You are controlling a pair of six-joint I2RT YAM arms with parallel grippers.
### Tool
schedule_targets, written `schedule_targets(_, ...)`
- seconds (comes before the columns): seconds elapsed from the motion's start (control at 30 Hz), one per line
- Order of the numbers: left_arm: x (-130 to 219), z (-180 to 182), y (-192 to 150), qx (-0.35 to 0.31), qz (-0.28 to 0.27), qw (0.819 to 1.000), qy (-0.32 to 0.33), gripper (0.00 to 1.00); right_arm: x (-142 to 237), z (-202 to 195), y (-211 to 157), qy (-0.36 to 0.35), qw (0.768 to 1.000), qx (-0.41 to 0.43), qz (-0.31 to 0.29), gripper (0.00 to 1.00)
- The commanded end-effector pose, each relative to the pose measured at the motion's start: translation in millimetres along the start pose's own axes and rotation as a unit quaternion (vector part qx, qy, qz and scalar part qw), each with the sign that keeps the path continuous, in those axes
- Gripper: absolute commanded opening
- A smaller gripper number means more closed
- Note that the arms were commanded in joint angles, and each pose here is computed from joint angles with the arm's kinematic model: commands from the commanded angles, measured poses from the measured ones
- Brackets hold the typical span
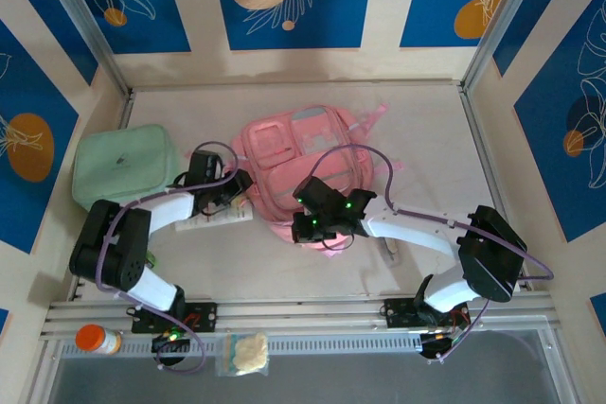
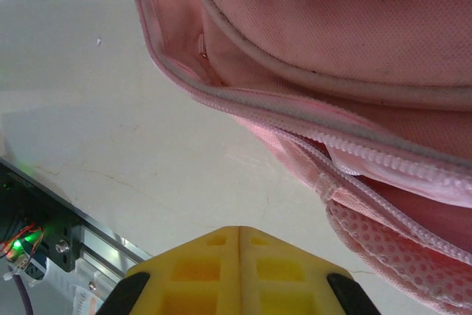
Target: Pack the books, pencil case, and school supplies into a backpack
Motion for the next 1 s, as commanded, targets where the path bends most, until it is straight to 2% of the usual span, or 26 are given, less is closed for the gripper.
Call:
schedule_targets(0.0,-6.6,-14.8,19.1,0.002,-0.020,0.999,-0.036,0.47,-5.5,-7.6,-0.7,-0.008,1.000,-0.014,0.001,0.01)
schedule_targets(0.23,-18.7,-12.4,19.6,0.021,-0.021,0.998,-0.048,0.34,-12.3,-12.5,0.8,-0.007,1.000,-0.022,0.004,0.01)
schedule_targets(0.3,-20.3,-11.9,18.9,0.022,-0.020,0.998,-0.048,0.28,-14.4,-16.0,3.5,-0.011,1.000,-0.028,0.002,0.01)
schedule_targets(0.47,-17.9,-22.5,19.0,0.024,-0.025,0.997,-0.071,0.05,-14.0,-35.3,22.9,-0.023,0.999,-0.045,-0.015,0.01)
schedule_targets(0.53,-15.8,-30.1,19.0,0.024,-0.023,0.996,-0.079,0.00,-10.8,-44.3,35.4,-0.024,0.998,-0.050,-0.027,0.01)
schedule_targets(0.73,1.9,-68.5,15.7,0.028,-0.040,0.993,-0.111,0.00,6.2,-77.6,84.0,-0.029,0.995,-0.064,-0.074,0.00)
schedule_targets(0.97,23.1,-103.8,-16.6,0.031,-0.057,0.990,-0.121,0.00,16.6,-107.8,120.2,-0.037,0.992,-0.064,-0.105,0.01)
Point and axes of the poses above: each hand's point on the last joint's axis, 136 mm out from that joint toward the fingers, its own x axis back along the fingers, its own z axis along the line the jaws close on, y = z × x, the point moved 7 cm from there along x, back along the fingers, and after that the axes turned 3 degrees about -x, right-handed, at the moved point
